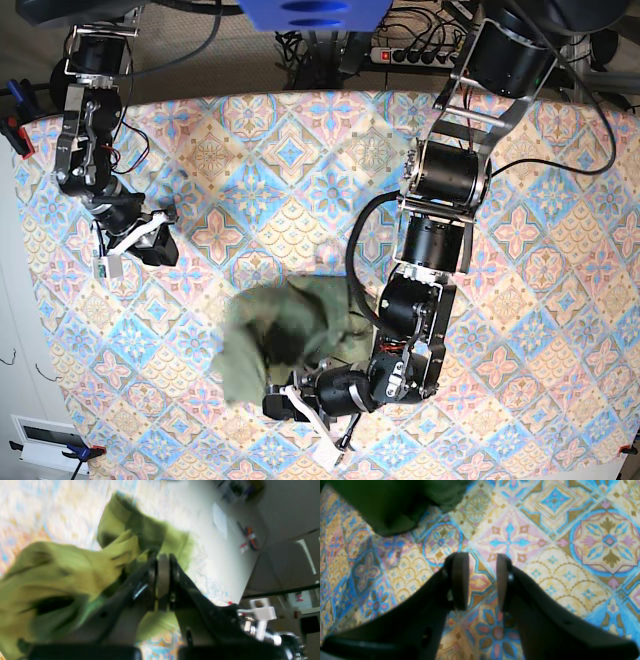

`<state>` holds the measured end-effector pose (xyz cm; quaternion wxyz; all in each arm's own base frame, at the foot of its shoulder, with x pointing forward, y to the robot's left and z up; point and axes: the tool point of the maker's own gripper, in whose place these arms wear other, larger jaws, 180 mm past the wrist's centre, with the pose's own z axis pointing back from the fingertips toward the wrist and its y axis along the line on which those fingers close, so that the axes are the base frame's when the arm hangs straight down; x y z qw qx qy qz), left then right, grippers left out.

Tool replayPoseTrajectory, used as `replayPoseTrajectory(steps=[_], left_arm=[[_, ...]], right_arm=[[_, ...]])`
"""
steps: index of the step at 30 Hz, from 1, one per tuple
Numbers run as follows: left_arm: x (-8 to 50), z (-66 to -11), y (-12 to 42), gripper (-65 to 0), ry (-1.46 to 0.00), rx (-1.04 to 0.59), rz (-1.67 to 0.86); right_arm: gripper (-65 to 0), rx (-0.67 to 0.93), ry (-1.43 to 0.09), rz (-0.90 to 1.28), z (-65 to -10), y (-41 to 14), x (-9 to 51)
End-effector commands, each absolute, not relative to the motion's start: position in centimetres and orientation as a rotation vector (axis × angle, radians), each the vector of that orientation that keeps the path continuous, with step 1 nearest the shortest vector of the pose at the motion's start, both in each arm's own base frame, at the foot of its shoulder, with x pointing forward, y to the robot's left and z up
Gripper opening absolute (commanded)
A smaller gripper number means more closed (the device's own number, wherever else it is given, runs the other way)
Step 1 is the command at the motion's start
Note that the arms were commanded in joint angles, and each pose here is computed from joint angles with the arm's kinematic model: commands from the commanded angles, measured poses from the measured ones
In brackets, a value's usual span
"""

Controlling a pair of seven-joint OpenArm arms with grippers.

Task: Layout the t-shirt on the table in an organized manner, then fold the t-shirt properly
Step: 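Lower the t-shirt onto the table and release with the left gripper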

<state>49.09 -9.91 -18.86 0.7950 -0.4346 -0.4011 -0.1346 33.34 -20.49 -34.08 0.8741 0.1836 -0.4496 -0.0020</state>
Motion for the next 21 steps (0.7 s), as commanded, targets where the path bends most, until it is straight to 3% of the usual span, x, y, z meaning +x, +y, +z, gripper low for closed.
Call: replayPoseTrajectory(steps=[1, 11, 15, 19, 21], left_arm=[[50.1, -14.5, -10.2, -65.0, -0.980, -0.981, -0.304], [50.4, -17.2, -9.3, -64.1, -0.998, -0.886, -0.290], [49.8, -15.3, -7.2, -48.8, -1.030, -0.868, -0.316], [48.1, -17.5, -0.8, -28.2, -1.041, -0.824, -0.240], [47.1, -19.0, 2.0, -22.9, -1.040, -0.811, -0.195]], right_arm=[[-47.0, 0.383, -0.994, 0.010, -32.4, -20.8, 34.2], [-46.9, 0.384, -0.982, 0.012, -32.6, -20.7, 34.0], [-45.5, 0.418, -0.966, 0.077, -33.0, -18.8, 33.7], [-39.8, 0.440, -0.977, 0.146, -32.2, -16.7, 34.9], [-39.1, 0.418, -0.983, 0.186, -31.8, -16.2, 35.6]])
